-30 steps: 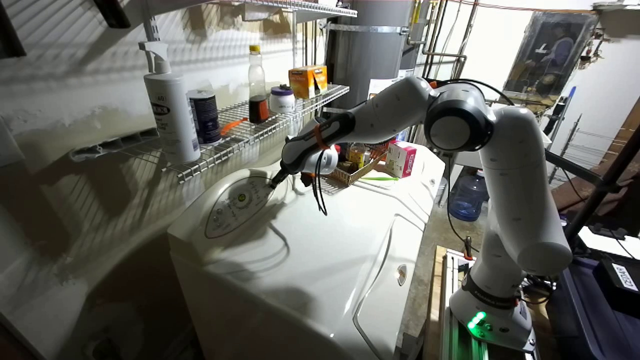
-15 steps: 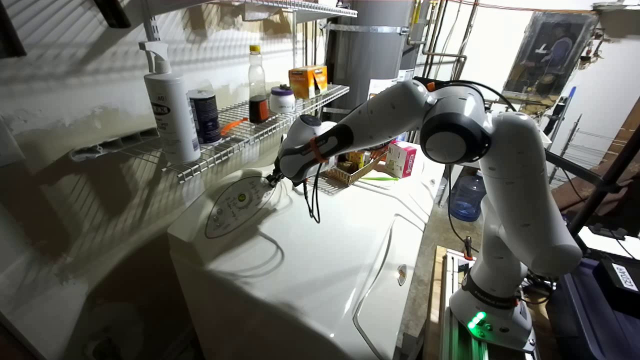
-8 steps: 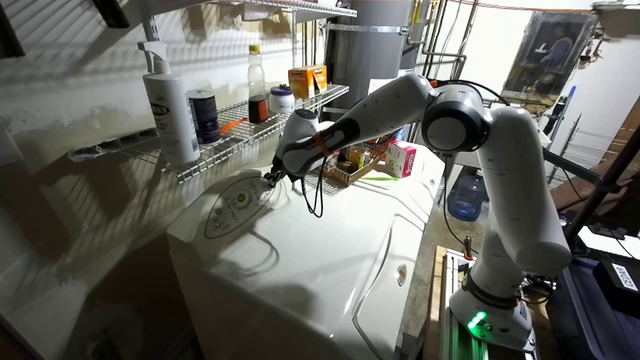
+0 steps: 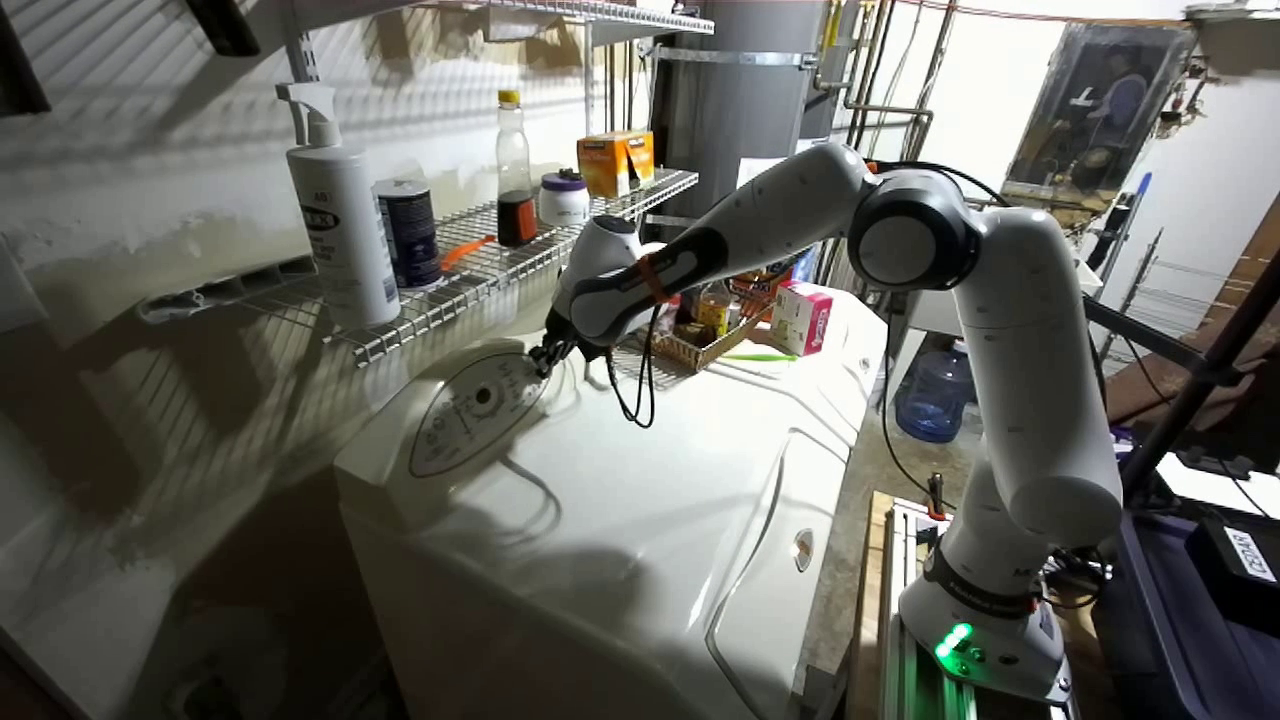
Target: Press a button on the washing machine
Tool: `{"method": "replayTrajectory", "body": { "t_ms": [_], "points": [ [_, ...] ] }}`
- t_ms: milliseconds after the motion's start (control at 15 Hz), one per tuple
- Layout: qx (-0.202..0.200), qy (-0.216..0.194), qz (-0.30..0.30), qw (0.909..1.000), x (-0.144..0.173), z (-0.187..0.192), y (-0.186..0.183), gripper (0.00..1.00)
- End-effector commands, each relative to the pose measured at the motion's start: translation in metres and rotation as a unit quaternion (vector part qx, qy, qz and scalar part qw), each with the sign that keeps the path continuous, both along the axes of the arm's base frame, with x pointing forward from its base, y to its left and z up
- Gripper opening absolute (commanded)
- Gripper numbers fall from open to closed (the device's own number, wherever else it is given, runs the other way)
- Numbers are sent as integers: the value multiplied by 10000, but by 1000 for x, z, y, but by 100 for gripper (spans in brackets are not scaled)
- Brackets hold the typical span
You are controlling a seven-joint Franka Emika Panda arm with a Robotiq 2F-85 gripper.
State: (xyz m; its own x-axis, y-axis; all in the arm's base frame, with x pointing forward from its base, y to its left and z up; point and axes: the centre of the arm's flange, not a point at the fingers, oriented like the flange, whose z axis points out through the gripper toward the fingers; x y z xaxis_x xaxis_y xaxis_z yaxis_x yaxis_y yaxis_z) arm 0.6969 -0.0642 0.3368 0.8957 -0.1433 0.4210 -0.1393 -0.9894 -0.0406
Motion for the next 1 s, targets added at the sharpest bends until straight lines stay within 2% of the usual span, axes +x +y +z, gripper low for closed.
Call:
{"method": "replayTrajectory", "body": {
  "t_ms": [0, 133, 267, 333, 400, 533, 733, 933],
  "points": [
    [-312, 695, 237, 9968, -17, -8, 7, 0],
    [-184, 1265, 447, 9908, -44, -6, 5, 0],
    [-364, 1766, 324, 9831, -71, 1, -2, 0],
    [-349, 1936, 353, 9798, -86, 9, -6, 5],
    [-306, 2072, 364, 9771, -102, 21, -10, 27],
    [-98, 2099, 546, 9762, -132, 45, -9, 31],
    [15, 2041, 1083, 9729, -178, 76, -6, 51],
    [-8, 1694, 1401, 9755, -225, 109, -5, 72]
  ]
}}
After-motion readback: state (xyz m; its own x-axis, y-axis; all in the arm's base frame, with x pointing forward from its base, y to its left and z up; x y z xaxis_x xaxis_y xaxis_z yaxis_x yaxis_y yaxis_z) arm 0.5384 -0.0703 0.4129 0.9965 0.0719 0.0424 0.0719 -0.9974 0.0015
